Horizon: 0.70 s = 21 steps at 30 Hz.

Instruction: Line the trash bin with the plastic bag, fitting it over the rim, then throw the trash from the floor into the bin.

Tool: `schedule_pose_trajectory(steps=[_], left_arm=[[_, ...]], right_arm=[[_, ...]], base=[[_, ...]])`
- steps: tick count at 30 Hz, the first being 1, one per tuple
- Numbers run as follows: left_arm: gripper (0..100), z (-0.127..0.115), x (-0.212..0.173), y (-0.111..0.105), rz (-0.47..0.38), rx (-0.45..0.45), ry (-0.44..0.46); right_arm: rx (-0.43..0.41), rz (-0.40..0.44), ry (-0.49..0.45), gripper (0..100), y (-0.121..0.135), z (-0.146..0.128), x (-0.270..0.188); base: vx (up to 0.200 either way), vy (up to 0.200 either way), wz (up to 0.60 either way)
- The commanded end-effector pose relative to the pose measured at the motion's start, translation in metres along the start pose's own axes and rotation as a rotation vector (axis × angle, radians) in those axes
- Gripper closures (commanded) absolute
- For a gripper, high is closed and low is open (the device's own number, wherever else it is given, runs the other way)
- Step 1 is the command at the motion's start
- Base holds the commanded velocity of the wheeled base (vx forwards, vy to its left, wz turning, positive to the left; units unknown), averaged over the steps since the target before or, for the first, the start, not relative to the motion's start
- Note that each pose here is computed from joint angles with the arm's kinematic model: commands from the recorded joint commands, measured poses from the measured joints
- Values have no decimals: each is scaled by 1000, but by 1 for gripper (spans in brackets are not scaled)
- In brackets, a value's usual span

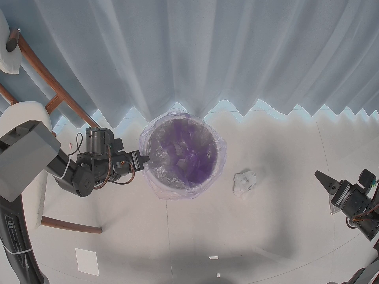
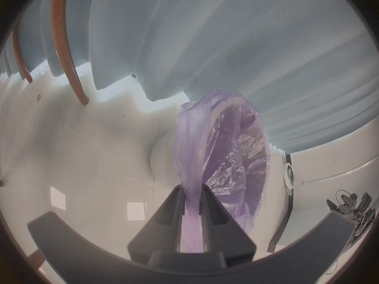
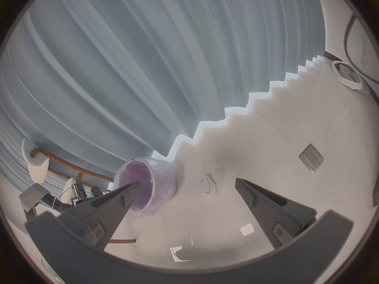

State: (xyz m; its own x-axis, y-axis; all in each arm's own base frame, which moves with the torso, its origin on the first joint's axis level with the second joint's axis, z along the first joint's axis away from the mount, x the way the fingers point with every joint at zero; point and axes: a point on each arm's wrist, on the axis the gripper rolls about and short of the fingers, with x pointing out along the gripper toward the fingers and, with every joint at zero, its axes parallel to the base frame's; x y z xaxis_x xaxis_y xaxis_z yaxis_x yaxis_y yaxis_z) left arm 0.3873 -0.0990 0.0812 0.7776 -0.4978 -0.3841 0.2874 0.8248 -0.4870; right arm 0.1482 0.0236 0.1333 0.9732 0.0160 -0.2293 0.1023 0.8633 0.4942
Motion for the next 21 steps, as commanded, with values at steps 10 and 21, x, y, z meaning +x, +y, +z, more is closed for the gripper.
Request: schedule_pose_trajectory(steps=[10,21], left_arm=[[100,-51,-7,-33,-31,-49,121],[100,-57,13,-33,59,-211,85]], right_arm=[[-3,-7,15,0,-2,-3,0],[-7,-10,19,0,-2,-4,0]], base=[[0,0,0],[0,0,0]])
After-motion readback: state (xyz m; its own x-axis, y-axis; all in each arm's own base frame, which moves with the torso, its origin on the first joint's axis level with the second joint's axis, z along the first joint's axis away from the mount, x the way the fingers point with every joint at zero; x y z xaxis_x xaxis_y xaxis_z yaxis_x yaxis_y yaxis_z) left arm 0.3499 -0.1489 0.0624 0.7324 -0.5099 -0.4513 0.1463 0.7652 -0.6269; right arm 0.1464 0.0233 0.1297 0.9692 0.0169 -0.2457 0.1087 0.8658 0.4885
